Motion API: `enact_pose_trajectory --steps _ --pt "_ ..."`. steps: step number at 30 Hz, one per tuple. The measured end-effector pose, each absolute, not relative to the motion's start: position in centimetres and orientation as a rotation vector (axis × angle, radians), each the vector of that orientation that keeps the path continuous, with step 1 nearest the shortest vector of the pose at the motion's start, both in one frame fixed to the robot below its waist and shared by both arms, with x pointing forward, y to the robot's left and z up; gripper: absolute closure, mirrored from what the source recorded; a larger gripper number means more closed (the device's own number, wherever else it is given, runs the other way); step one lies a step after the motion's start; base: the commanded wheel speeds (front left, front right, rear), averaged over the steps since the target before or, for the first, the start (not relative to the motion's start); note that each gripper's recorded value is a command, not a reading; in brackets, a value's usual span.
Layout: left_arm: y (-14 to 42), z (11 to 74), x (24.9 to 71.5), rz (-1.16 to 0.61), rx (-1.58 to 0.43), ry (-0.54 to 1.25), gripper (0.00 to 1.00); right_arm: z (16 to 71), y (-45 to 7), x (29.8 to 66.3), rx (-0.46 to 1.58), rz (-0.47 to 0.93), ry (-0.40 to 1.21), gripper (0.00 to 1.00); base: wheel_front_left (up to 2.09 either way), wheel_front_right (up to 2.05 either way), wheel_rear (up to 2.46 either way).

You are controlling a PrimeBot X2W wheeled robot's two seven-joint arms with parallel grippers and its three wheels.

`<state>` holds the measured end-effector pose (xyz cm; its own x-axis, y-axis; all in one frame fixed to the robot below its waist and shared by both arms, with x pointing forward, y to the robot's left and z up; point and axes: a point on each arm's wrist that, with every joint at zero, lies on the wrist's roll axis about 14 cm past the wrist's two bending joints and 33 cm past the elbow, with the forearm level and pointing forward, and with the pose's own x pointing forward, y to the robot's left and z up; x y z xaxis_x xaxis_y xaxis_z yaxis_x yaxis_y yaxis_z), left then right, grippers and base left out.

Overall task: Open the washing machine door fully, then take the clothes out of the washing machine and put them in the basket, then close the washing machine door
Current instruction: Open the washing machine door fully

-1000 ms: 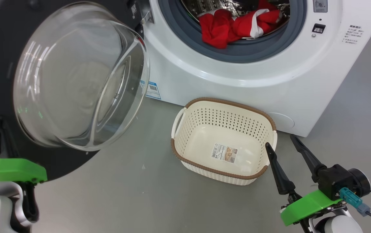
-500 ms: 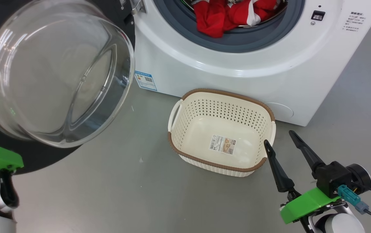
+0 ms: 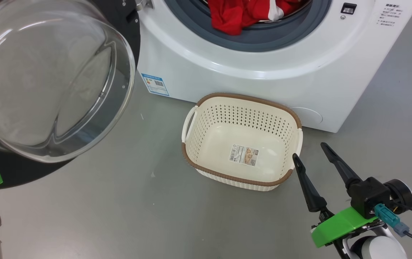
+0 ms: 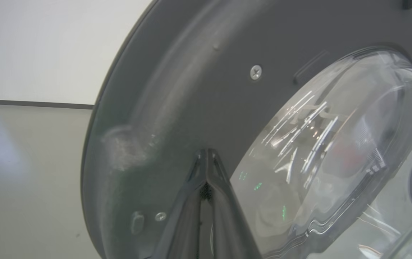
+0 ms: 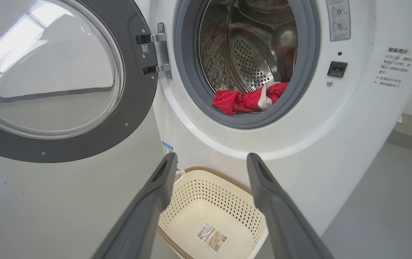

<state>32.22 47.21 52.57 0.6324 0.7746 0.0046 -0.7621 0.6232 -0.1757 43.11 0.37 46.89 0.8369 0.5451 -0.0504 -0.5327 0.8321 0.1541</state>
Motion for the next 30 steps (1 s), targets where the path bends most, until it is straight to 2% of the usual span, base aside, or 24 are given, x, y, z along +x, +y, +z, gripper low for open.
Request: enact_pose_trajectory --steps 15,16,17,18,26,30 --pt "46.8 53.4 33.1 0.865 -0.152 -0.115 1.00 47.5 -0.2 43.4 0.132 0.555 0.077 0.00 0.00 0.00 0.00" --pt "46.7 53.9 33.2 0.858 -0.147 -0.130 0.78 47.6 -0.2 43.4 0.132 0.554 0.074 0.00 0.00 0.00 0.00" --pt "46.5 54.4 33.4 0.853 -0.137 -0.145 0.09 47.6 -0.3 43.4 0.133 0.553 0.074 0.00 0.00 0.00 0.00" --pt "46.4 55.0 33.5 0.848 -0.130 -0.165 0.00 47.6 -0.3 43.3 0.136 0.551 0.072 0.00 0.00 0.00 0.00" --pt "44.1 60.4 33.8 0.768 -0.069 -0.341 0.00 48.4 -0.9 43.1 0.156 0.533 0.041 0.00 0.00 0.00 0.00" --pt "41.7 62.4 34.4 0.673 -0.058 -0.411 0.00 48.9 -1.6 43.0 0.167 0.512 0.021 0.00 0.00 0.00 0.00"
